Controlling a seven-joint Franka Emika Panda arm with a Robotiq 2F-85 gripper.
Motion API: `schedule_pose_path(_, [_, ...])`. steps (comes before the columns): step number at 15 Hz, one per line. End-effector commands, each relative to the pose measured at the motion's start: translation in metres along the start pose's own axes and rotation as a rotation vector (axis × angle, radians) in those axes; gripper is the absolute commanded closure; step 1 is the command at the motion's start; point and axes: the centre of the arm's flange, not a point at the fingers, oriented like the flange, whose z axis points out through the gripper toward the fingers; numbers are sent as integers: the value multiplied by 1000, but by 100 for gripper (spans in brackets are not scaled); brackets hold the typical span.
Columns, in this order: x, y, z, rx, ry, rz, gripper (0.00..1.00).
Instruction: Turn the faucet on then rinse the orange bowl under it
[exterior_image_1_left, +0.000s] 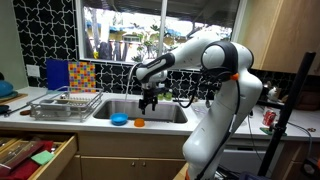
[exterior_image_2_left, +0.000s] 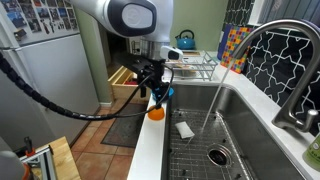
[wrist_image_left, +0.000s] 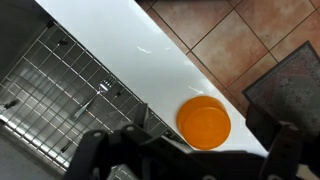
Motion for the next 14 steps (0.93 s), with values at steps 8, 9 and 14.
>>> schedule_pose_path(8, [0, -11, 24, -11, 48, -52, 0])
schedule_pose_path(9, [1, -14, 28, -9, 58, -69, 0])
schedule_pose_path(14, [10, -21, 45, -9, 122, -86, 0])
